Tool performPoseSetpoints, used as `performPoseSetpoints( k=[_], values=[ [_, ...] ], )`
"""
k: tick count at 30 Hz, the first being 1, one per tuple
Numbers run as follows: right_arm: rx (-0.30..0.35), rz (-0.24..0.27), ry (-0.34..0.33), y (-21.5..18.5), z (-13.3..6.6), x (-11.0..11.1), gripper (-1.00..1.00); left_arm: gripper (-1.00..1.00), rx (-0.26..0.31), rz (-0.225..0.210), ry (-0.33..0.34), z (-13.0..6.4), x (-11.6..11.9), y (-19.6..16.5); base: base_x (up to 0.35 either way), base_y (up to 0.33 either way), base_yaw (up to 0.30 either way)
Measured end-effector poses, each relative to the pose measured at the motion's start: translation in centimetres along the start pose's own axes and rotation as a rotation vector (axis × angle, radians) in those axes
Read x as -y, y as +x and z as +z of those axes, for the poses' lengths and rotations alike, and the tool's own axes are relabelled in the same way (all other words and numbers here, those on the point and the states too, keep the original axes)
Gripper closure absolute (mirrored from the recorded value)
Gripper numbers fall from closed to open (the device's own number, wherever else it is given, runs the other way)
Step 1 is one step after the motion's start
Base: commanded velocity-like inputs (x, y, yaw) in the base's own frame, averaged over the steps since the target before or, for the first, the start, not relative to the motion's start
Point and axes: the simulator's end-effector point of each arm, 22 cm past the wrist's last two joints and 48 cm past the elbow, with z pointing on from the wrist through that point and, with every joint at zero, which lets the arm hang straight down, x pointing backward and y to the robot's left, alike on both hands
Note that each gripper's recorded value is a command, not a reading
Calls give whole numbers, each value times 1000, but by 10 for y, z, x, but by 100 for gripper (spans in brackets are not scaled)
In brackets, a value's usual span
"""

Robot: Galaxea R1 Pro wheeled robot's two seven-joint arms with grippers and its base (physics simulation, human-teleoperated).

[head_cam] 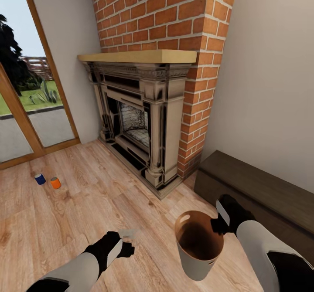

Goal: Put the three can of soda from the living room inside the tash can in the kitchen.

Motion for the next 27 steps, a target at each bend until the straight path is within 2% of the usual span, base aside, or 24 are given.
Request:
performPoseSetpoints(
  k=[6,8,15,27],
  values=[
    [4,-3,62,-3,-3,11,100,-100,-24,-3,-1,3,-2,12,0,0,0],
    [5,-8,78,-4,-4,13,100,-100,-28,-16,5,4,-1,14,0,0,0],
    [2,-7,81,-3,-3,11,100,-100,-38,-101,54,4,10,16,0,0,0],
    [-33,-23,83,10,4,9,100,-100,-53,-121,59,4,11,21,0,0,0]
  ],
)
